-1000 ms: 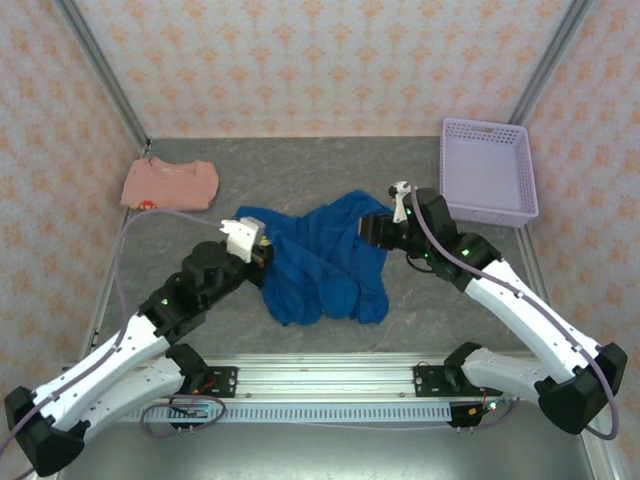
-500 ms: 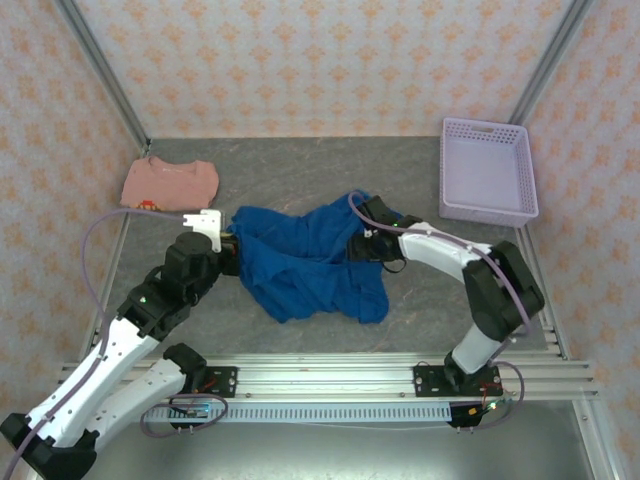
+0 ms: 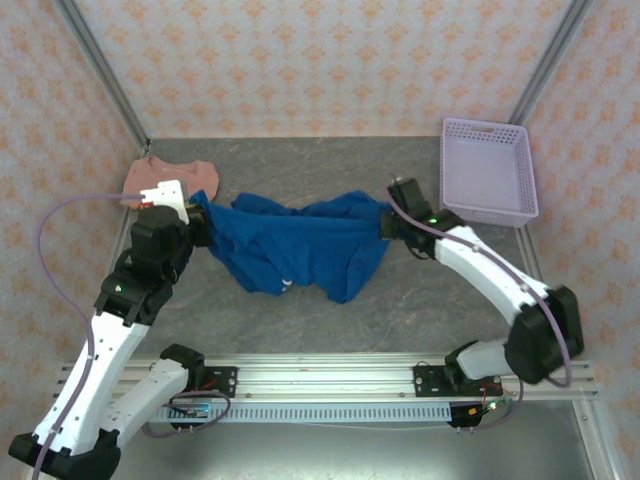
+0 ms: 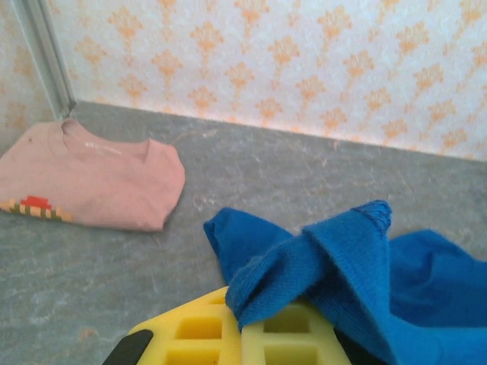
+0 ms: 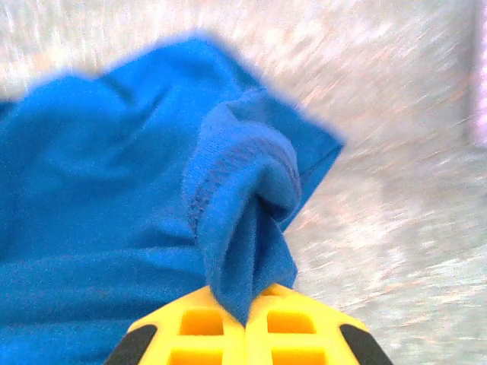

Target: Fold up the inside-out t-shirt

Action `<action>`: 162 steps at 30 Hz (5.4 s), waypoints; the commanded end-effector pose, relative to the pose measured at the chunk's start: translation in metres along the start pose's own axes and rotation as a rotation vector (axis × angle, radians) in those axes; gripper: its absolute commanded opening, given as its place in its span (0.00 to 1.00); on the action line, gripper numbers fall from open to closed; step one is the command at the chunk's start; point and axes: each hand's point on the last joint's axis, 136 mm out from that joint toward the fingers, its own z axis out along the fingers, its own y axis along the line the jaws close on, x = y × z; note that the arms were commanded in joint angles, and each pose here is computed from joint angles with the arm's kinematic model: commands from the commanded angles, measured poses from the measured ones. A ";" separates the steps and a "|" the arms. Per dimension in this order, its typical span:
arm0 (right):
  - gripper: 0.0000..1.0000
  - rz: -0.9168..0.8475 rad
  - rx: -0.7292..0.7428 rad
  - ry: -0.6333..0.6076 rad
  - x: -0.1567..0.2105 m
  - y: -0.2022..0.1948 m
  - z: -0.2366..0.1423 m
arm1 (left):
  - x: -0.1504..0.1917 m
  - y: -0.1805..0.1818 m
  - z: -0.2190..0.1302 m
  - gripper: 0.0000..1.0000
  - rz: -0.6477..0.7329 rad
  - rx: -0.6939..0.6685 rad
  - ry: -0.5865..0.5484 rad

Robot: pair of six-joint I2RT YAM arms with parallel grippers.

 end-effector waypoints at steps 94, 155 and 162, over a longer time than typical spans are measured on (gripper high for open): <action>0.30 0.091 0.075 0.412 0.128 -0.027 0.056 | 0.062 -0.039 0.050 0.00 -0.070 0.228 0.364; 0.00 0.320 -0.437 -0.791 -0.196 -0.056 -0.309 | -0.226 0.025 -0.153 0.00 -0.144 -0.072 -0.500; 0.00 0.253 -0.351 -0.948 -0.179 -0.061 -0.404 | -0.264 0.024 -0.228 0.00 -0.077 -0.073 -0.633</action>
